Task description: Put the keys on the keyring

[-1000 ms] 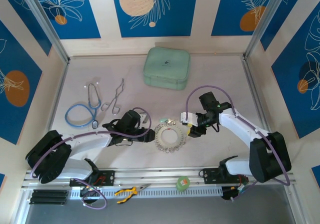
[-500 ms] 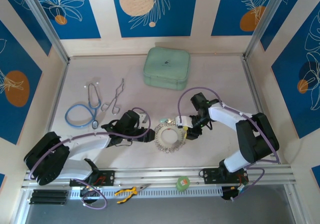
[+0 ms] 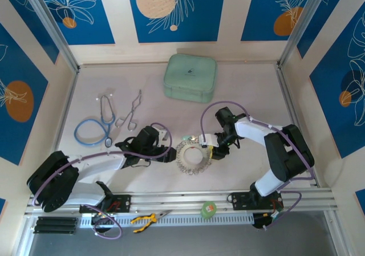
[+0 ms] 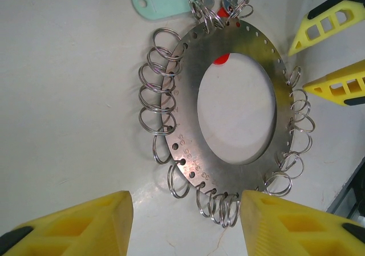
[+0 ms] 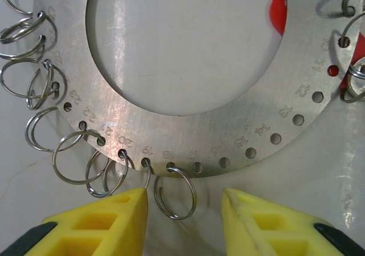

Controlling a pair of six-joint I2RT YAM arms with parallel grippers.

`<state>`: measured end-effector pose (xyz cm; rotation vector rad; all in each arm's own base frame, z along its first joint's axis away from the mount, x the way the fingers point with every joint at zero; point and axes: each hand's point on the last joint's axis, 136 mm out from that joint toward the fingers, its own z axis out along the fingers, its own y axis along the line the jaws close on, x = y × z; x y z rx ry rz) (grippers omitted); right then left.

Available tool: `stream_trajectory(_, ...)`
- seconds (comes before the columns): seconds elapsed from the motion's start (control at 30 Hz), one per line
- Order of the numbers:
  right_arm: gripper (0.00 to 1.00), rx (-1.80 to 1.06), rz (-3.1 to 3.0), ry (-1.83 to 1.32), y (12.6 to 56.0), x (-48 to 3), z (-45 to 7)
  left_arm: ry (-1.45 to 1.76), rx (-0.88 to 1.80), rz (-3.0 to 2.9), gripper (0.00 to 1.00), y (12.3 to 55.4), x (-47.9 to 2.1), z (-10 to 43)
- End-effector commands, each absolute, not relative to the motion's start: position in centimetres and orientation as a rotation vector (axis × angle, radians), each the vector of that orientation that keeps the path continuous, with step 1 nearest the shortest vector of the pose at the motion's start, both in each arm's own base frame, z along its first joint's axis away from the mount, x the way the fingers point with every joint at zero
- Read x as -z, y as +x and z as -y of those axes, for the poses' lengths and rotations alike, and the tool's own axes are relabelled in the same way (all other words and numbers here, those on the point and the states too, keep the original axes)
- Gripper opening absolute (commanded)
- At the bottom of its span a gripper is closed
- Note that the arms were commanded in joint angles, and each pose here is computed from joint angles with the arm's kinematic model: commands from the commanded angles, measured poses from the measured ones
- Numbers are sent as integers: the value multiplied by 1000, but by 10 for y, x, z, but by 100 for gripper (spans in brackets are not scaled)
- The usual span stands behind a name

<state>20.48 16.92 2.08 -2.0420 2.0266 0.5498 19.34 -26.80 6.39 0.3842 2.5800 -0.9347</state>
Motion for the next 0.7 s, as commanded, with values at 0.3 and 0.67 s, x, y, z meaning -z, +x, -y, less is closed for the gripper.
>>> stream_trajectory(0.3, 35, -598, -1999, -2096, 200, -21, -175, 420, 897, -2569, 51, 192, -64, 263)
stream_trajectory(0.67, 30, -615, -1989, -2121, 194, -23, -176, 426, 884, -2567, 51, 191, -63, 261)
